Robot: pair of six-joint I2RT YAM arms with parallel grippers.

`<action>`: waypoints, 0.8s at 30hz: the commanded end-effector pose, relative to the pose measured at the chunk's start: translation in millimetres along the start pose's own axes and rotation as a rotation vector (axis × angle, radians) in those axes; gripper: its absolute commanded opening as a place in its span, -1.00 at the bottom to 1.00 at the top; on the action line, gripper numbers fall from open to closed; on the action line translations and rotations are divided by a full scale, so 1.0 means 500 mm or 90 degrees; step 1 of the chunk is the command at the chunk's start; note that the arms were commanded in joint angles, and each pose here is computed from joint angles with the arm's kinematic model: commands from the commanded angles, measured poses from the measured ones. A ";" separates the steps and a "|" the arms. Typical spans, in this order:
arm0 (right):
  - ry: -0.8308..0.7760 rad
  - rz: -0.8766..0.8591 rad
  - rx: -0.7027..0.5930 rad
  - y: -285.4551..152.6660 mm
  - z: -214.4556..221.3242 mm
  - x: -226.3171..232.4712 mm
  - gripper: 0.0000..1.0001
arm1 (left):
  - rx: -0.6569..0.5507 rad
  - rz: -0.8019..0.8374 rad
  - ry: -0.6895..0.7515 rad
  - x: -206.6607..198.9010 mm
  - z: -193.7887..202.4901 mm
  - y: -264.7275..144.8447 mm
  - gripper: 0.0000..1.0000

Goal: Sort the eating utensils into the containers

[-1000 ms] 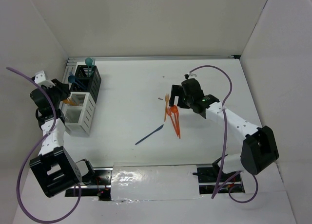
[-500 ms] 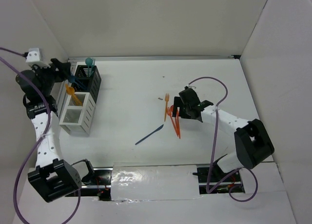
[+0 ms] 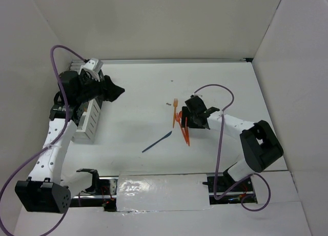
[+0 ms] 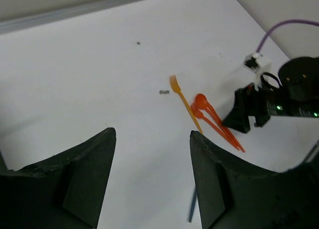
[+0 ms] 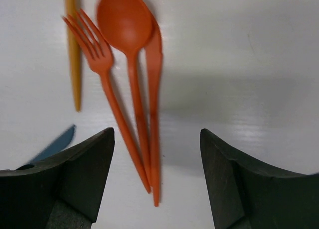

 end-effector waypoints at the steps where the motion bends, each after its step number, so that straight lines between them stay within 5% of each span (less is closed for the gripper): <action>1: 0.001 -0.038 -0.094 -0.019 -0.110 0.045 0.51 | 0.011 0.013 -0.031 -0.038 0.017 -0.020 0.45; 11: -0.025 -0.027 -0.119 0.012 -0.258 0.109 0.24 | 0.076 0.041 -0.082 -0.081 0.109 -0.029 0.45; 24: -0.035 0.060 -0.014 0.129 -0.206 0.109 -0.08 | 0.081 -0.001 -0.068 -0.064 0.122 -0.044 0.50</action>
Point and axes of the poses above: each gripper's point midway between its finger pads, its own y axis out along the fingers, its own x axis along the line the jaws close on, z = x × y, the point moved 6 cm from there along -y, back along the fingers, and after that the axes turned 10 degrees about -y, right-handed, at the moved point
